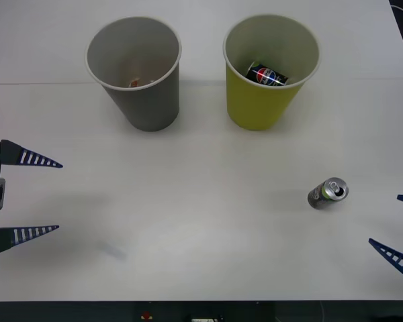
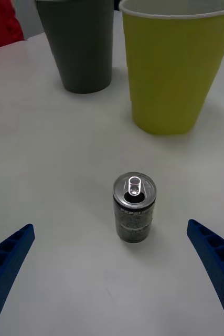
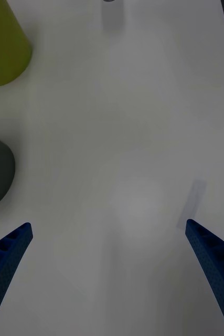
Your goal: Put the can into the green bin and the plastic bottle into the gray bin
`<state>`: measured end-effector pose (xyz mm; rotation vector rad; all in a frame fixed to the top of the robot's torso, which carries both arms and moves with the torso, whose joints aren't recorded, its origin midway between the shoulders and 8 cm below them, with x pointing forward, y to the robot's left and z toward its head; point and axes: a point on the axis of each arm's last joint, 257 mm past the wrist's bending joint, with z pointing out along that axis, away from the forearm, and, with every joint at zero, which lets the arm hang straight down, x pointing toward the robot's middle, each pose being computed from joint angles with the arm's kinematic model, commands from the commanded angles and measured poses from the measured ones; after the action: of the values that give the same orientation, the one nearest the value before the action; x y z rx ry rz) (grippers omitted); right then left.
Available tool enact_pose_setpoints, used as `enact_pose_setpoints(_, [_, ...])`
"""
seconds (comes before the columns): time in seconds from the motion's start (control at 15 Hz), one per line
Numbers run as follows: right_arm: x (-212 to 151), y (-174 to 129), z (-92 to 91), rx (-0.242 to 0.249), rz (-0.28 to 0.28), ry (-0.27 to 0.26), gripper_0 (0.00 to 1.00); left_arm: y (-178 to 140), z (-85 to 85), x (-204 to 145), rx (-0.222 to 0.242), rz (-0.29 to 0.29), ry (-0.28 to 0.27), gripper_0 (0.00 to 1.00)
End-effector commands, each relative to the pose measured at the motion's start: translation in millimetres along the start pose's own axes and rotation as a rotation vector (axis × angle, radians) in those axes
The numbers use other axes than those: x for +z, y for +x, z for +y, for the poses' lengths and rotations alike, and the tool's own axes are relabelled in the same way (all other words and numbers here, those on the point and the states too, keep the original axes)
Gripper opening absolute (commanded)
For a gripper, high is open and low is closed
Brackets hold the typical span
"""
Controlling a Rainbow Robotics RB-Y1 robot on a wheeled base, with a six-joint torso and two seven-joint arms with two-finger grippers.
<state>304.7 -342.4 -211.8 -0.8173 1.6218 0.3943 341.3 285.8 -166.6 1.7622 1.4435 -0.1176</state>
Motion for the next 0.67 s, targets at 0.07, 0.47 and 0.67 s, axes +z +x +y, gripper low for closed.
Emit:
enact_pose_setpoints(0.07, [-3.4,10.4,-3.7,0.041,-0.072,0.030,1.00,0.0,0.0,0.0,0.000,0.000,0.000,1.00])
enact_pose_setpoints(0.47, [11.4,42.2,-10.9,0.037,-0.118,0.068,1.00,0.0,0.0,0.0,0.000,0.000,0.000,1.00])
enact_pose_setpoints(0.67, [28.1,52.6,-14.0,0.027,-0.131,0.065,1.00,0.0,0.0,0.0,0.000,0.000,0.000,1.00])
